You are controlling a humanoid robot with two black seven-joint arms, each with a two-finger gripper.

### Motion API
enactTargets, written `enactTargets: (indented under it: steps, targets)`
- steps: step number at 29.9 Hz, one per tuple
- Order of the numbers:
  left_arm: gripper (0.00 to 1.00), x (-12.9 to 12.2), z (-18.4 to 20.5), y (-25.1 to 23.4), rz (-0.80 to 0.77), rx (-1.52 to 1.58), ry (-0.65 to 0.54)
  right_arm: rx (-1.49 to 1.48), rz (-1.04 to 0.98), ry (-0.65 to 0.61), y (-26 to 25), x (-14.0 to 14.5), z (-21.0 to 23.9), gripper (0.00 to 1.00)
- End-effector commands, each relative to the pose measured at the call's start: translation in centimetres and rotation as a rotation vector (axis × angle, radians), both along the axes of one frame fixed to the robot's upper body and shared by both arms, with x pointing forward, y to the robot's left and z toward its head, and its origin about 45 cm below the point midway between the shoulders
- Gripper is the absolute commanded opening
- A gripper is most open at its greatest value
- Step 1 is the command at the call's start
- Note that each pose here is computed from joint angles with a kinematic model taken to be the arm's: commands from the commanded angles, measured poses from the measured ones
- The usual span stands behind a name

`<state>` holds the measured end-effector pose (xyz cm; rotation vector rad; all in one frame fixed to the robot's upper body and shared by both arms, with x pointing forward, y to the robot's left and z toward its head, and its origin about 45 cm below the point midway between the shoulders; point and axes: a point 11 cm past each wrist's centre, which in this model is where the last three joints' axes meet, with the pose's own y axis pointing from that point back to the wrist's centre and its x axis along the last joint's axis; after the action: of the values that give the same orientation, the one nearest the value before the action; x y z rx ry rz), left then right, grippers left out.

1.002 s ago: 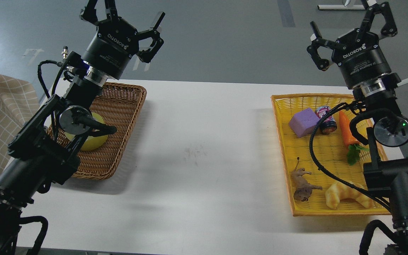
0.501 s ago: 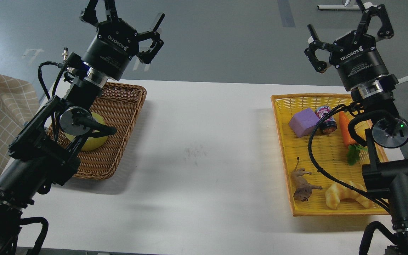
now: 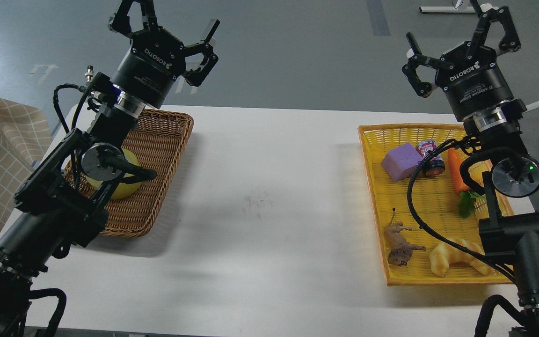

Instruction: Place and transfer tape with both arms

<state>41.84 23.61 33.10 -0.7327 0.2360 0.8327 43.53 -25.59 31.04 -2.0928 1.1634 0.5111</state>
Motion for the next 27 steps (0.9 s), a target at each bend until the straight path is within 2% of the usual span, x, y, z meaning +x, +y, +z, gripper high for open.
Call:
enactTargets:
  steps: [1, 27]
  targets:
    - [0.98, 0.0, 0.0, 0.1, 0.002, -0.001, 0.001, 0.001, -0.002, 0.001, -0.1, 0.0, -0.1, 1.00]
    - [0.98, 0.1, -1.4, -0.2, 0.007, -0.014, 0.036, 0.006, -0.014, 0.017, -0.5, -0.2, -0.8, 1.00]
